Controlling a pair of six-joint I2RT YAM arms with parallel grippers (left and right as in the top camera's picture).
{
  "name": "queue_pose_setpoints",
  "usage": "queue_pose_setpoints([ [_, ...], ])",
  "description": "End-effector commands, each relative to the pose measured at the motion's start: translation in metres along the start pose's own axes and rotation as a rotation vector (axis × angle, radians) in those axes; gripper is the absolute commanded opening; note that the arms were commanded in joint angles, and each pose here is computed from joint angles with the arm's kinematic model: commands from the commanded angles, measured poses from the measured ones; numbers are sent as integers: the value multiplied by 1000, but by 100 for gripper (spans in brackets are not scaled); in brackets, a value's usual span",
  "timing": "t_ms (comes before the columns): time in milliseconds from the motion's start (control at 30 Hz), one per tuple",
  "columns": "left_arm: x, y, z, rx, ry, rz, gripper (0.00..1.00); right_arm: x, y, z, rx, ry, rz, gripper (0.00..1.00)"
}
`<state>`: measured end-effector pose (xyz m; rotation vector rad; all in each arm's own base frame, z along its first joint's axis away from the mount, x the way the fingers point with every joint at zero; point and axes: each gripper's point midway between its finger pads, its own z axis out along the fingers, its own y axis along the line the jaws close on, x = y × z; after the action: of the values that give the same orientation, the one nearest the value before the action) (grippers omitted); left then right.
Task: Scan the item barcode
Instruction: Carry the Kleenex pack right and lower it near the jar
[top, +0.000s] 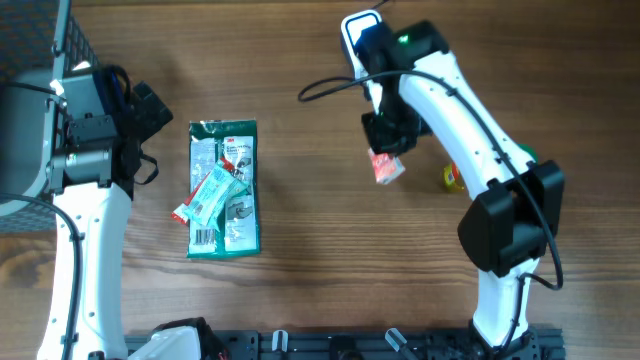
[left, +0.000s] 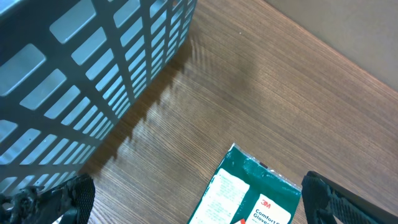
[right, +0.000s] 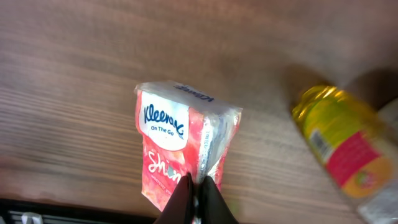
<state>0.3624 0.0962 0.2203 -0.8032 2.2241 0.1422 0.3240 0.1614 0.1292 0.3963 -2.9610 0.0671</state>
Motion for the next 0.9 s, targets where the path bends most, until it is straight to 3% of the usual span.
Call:
queue_pose_setpoints([
  [0, -3, 1, -1, -4, -9, 4, 100, 31, 13, -17, 5, -31, 28, 5],
  [267, -3, 1, -1, -5, -9, 4, 100, 72, -16, -2, 163, -53, 168, 4],
  [567, -3, 1, -1, -5, -9, 4, 100, 81, -33, 68, 256, -22, 166, 5],
  [700, -3, 1, -1, -5, -9, 4, 100, 83, -51, 73, 352, -47, 227, 4],
  [867, -3, 1, -1, -4, -9, 4, 100, 73, -40, 77, 292, -73, 189, 6],
])
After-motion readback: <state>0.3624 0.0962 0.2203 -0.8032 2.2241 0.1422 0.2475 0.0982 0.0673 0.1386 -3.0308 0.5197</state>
